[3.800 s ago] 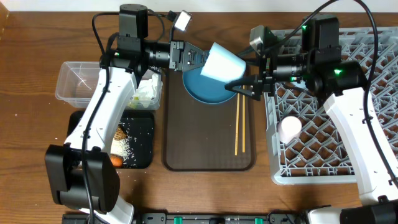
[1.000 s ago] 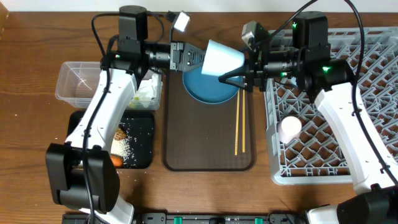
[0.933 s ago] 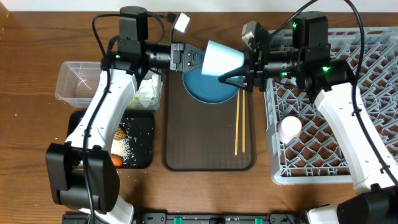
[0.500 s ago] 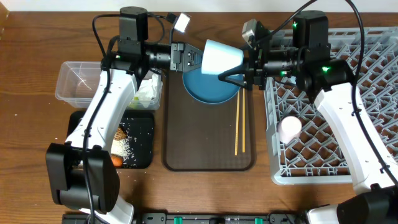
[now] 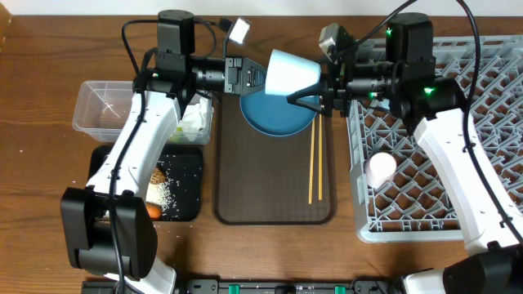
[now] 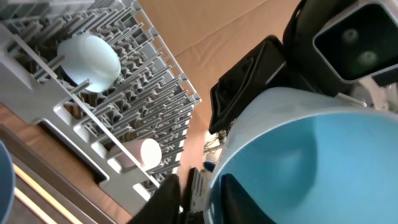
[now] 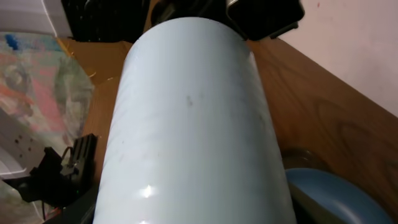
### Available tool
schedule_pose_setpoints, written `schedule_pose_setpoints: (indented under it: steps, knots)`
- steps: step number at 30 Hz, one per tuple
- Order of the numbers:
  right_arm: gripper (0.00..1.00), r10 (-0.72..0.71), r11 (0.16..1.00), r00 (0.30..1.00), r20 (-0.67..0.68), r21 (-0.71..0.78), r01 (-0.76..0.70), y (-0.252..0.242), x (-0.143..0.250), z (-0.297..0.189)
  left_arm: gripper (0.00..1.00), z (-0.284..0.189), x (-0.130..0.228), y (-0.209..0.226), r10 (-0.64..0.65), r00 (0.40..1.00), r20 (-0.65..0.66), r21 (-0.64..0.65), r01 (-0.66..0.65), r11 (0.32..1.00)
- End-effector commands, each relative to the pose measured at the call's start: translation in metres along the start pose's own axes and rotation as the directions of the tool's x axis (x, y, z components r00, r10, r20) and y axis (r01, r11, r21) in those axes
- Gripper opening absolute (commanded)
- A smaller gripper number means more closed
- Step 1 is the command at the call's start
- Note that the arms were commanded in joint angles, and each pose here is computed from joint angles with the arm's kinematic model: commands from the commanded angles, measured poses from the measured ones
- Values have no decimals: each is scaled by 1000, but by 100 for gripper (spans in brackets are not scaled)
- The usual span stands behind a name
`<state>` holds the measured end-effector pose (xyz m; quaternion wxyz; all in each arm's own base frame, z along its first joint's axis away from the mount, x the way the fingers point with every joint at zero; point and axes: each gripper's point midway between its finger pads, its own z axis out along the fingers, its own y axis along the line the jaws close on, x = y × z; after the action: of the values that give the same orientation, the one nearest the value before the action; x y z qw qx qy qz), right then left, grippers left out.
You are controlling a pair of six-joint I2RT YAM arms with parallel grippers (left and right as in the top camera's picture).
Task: Sort waste into correct bins and load items into the dishwasher rack
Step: 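Grasp the light-blue cup with the right gripper and release the left, then carry the light-blue cup right into the dishwasher rack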
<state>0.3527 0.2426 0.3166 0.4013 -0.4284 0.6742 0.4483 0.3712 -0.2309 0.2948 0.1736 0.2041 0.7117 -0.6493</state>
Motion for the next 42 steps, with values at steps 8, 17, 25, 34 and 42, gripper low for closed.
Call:
schedule_pose_setpoints:
  steps: [8, 17, 25, 34, 42]
  knots:
    - [24, 14, 1000, 999, 35, 12, -14, 2, -12, -18, 26, -11, -12, 38, -5, 996, 88, -176, 21, 984]
    - [24, 130, 980, 990, 50, 144, -136, -17, -12, -49, 26, -39, -9, 88, -116, 975, 192, -407, 187, 894]
    - [23, 318, 842, 948, 10, 457, -287, -39, 19, -96, 26, -48, -2, 106, -150, 963, 223, -498, 245, 832]
    - [22, 575, 501, 817, 47, 769, -397, -34, 50, -167, 26, -48, -2, 106, -148, 964, 222, -499, 243, 832]
    - [21, 717, 306, 695, 52, 872, -382, -25, 91, -193, 26, -56, 5, 119, -176, 954, 243, -563, 286, 776]
